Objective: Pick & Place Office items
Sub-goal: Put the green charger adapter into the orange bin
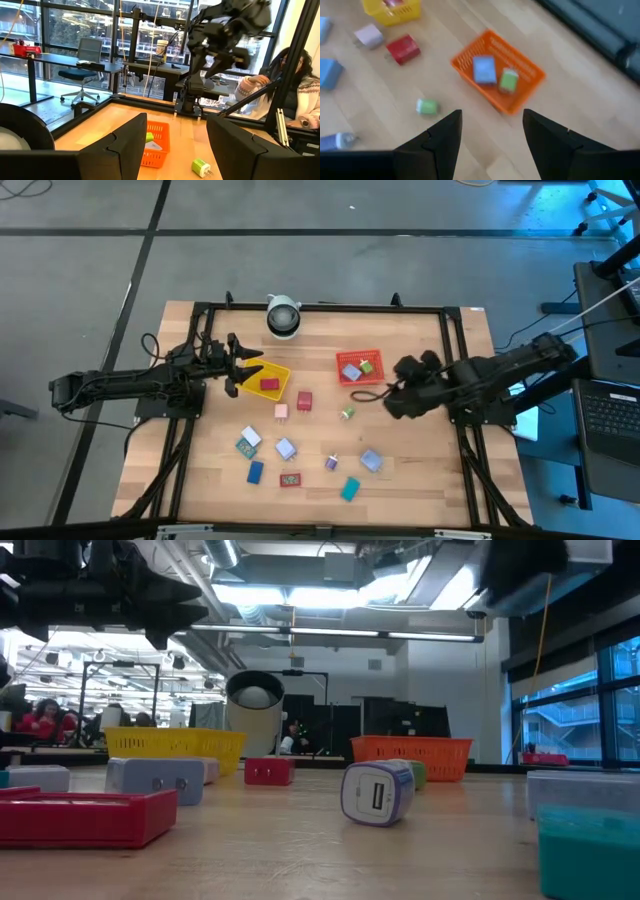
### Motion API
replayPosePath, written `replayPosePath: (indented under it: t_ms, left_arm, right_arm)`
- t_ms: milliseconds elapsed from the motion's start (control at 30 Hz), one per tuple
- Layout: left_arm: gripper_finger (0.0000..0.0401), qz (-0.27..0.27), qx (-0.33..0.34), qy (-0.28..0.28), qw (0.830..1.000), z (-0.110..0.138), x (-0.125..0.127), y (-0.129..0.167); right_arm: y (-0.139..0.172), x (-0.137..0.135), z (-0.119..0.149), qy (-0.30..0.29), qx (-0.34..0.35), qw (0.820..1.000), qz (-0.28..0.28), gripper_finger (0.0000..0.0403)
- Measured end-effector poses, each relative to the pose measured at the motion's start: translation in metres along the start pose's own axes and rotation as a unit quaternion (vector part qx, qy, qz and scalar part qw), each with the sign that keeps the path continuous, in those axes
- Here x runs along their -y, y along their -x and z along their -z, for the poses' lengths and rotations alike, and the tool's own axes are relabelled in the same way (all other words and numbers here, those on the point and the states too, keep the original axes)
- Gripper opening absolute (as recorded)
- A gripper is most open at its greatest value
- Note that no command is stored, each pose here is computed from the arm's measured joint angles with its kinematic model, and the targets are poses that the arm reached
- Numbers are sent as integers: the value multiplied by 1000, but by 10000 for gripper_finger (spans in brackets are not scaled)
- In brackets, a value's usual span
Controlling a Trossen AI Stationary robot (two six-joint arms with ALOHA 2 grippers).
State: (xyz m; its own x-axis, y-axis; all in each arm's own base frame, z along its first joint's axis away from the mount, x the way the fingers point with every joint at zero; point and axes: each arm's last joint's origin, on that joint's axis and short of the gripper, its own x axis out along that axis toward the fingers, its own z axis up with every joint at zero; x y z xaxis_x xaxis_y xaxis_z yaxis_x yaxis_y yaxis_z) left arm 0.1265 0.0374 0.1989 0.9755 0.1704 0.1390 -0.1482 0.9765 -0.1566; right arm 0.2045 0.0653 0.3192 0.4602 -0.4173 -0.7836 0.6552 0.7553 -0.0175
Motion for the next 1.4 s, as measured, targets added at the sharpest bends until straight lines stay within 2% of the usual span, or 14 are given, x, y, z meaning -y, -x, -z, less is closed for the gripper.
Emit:
replayPosePath:
  t_ms: [67,300,467,600,700,833,933,1100,1267,1400]
  left_arm:
    - [203,1,3,0,1000,-1,0,0]
    - [203,2,13,9,1000,-3,0,0]
    - [203,2,13,8,1000,-3,0,0]
    - [203,2,13,8,1000,-3,0,0]
    - [203,2,12,8,1000,-2,0,0]
    - [203,2,10,11,1000,-2,0,0]
    - [203,2,10,12,1000,-2,0,0]
    - [203,1,9,13,1000,-2,0,0]
    - [203,1,7,13,1000,-1,0,0]
    - [203,1,7,13,1000,-1,0,0]
  right_arm:
    - [-5,15,12,-24,-4,1000,-12,210]
    - [-38,42,48,-68,13,988,-136,210]
    - [-72,48,69,-84,11,982,-169,210]
    - [-88,41,72,-51,35,974,-219,210]
    - [-94,37,67,-28,56,973,-222,210]
    - [-106,35,66,3,42,978,-204,210]
    - [-113,28,65,47,34,970,-236,212]
    - [-120,13,58,75,68,952,-290,236]
    - [-133,5,60,100,66,950,-288,268]
    - [-144,-2,64,133,56,945,-293,276]
